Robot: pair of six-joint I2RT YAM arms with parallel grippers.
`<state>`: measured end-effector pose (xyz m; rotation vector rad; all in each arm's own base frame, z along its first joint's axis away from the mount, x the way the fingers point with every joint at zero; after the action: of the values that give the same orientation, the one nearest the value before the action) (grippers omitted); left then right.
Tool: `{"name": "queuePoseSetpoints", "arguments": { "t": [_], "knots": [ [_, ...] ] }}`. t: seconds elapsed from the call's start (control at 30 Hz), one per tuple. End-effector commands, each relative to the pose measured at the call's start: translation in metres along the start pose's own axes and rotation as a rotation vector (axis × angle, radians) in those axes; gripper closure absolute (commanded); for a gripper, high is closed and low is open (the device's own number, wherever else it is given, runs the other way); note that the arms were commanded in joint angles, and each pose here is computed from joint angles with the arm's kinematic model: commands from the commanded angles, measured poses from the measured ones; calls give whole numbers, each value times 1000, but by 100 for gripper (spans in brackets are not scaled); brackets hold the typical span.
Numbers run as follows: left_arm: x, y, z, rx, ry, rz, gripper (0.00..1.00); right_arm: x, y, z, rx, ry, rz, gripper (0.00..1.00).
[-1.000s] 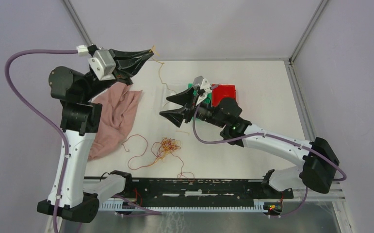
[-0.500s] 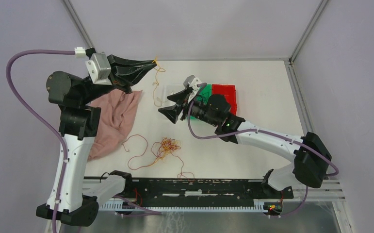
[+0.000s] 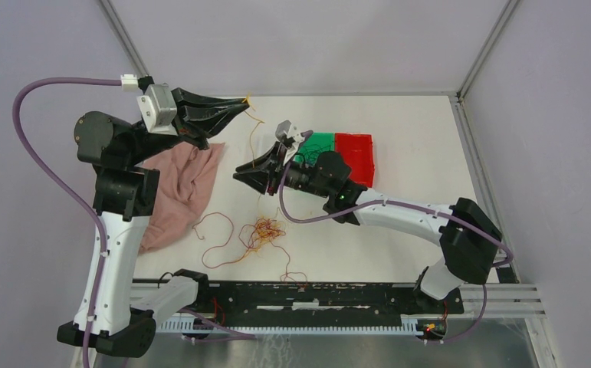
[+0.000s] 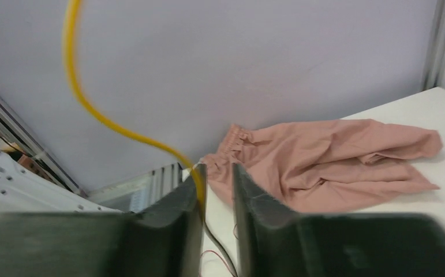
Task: Untangle the cables
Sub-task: Place the cable in the bin.
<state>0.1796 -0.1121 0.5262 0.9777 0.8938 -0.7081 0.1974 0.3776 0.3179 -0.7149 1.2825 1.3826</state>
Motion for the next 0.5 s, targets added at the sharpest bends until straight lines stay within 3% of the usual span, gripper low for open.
{"name": "queuePoseSetpoints", "arguments": {
  "t": [0.0,0.03,0.13,0.33,0.37,0.47],
  "knots": [
    [-12,-5,-2,8,-20,0,97,-21,6,-3,-3,-87,-19,85],
    [-12,-6,-2,7,-17,2,97,-22,4,-6,26,-78,-27,92],
    [-8,-8,-5,1,-5,10,97,-25,-5,-22,105,-63,-35,98],
    [12,-8,-10,-44,46,-7,96,-43,-30,-58,199,-72,2,99],
    [20,-10,-12,-51,69,-5,93,-49,-32,-65,212,-74,-4,99],
    [55,-19,-22,-51,171,-66,62,-63,-45,-84,282,-36,-47,99]
  ]
}}
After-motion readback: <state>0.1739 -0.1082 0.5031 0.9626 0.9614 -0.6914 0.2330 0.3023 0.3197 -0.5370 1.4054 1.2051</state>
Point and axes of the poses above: each gripper's point midway between its finger pads, its own z axis out along the fingers, its own y axis along the line the jaws close on, x = y × z, the point moved 9 cm from there along -z, back along the fingers, and after that the axes turned 2 degrees about z, right-handed, at the moved point
